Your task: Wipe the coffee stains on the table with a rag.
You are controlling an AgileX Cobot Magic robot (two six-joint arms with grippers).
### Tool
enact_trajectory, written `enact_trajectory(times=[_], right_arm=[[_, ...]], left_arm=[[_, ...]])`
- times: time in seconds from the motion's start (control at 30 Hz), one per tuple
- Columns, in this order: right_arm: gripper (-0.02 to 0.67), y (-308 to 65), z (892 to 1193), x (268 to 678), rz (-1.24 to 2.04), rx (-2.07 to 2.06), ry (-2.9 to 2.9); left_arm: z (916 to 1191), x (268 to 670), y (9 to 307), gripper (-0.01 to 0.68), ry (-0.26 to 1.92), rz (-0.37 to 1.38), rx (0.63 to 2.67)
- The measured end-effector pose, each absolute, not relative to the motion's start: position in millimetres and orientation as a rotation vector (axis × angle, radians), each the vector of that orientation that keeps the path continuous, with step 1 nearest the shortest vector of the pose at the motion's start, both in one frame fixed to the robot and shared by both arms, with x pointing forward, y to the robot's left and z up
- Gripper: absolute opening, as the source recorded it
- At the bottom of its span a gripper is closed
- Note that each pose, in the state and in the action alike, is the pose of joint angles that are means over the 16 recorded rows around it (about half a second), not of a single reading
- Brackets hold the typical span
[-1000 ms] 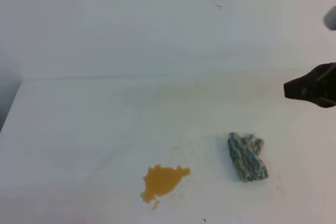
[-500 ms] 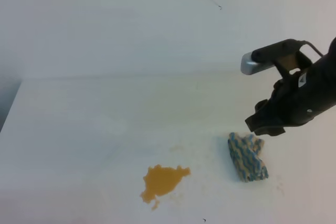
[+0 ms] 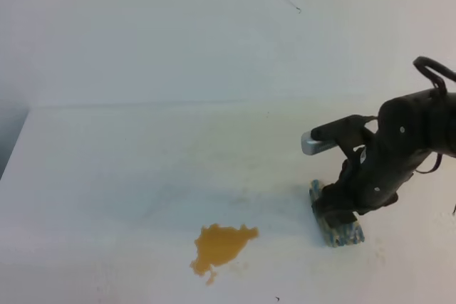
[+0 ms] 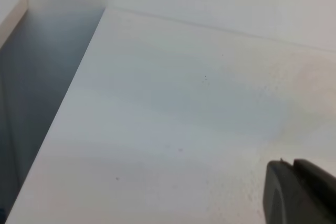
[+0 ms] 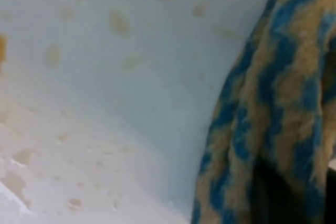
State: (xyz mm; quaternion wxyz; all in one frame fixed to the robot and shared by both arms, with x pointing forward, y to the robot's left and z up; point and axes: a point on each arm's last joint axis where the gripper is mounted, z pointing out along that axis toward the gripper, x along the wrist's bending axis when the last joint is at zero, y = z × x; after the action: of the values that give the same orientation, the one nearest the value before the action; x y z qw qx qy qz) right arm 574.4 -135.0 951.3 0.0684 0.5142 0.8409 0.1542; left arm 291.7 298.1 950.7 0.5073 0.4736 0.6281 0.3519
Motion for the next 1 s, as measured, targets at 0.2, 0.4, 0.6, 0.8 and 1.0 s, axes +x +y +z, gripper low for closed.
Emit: enact_trajectory(times=[0.2,0.4,0.6,0.8,1.0], right_arm=[[0.251,-132,935,581,0.414,1.538,2.571],[0.106,-123,945,589,0.447,1.503,2.62],[0.039,-96,968,588,0.565,1.411,2.724],[0.035,-52,984,568,0.705,1.223,2.868],[0.034,-9,978,540,0.75,1.017,2.983]], left_arm=[[951,292,298,-0.001,1.514,0.848,1.142],[951,292,298,-0.001,1.514,0.848,1.142],[951,292,298,-0.001,1.513,0.849,1.141],[952,292,298,-0.001,1.511,0.85,1.139],[952,292,298,-0.001,1.511,0.85,1.139]])
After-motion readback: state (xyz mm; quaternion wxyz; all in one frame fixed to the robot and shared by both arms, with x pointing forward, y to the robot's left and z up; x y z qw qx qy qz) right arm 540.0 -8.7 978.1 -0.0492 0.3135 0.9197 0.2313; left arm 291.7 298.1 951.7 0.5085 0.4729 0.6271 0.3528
